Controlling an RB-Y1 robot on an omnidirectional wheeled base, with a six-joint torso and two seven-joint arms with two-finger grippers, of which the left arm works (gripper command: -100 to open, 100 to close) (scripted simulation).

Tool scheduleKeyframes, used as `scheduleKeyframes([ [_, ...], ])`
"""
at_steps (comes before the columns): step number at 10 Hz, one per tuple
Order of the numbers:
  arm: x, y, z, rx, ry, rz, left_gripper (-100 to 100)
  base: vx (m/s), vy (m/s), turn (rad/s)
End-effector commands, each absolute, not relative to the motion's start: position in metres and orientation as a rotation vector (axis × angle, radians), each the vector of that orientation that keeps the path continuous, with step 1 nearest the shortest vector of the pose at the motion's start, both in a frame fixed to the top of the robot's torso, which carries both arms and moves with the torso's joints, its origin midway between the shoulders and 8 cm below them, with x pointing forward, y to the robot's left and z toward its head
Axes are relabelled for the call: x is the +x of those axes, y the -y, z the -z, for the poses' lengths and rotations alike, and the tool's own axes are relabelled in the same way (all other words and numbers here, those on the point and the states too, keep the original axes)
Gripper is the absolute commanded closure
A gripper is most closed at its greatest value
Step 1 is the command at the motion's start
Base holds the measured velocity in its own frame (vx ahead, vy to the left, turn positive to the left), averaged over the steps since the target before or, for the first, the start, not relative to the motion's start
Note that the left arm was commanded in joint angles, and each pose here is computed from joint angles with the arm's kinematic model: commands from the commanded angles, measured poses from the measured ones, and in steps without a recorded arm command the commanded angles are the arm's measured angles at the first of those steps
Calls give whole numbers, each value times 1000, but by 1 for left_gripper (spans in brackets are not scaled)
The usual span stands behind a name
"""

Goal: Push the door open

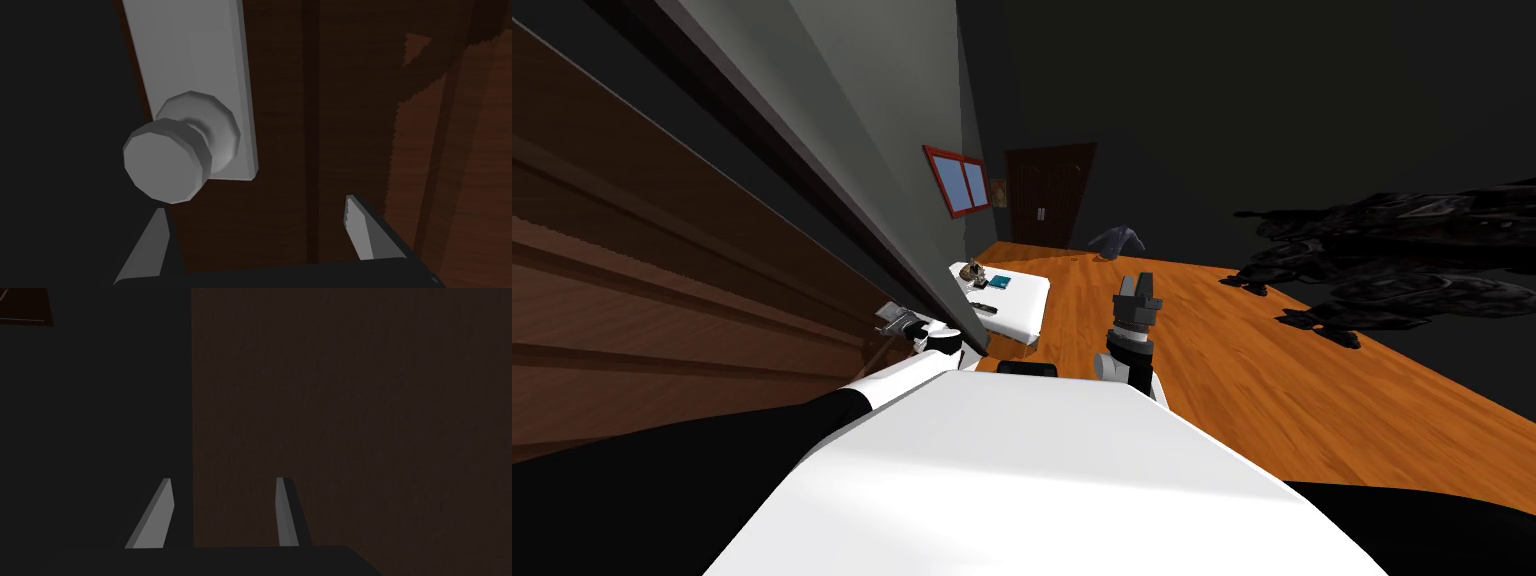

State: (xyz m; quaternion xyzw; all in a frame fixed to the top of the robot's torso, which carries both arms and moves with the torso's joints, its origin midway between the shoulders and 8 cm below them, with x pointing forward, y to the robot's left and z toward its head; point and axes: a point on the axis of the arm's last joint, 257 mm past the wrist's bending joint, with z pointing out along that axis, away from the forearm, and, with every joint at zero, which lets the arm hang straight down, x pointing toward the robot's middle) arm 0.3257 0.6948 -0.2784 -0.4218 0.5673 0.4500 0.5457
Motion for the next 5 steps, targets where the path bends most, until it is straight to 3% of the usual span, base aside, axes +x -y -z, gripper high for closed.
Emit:
scheduleKeyframes([
  [1, 315, -695, 271, -1026, -1300, -1102, -100, -19, -26, -36],
  [5, 296, -692, 264, -1086, -1226, -1160, -100, -4, -24, -27],
])
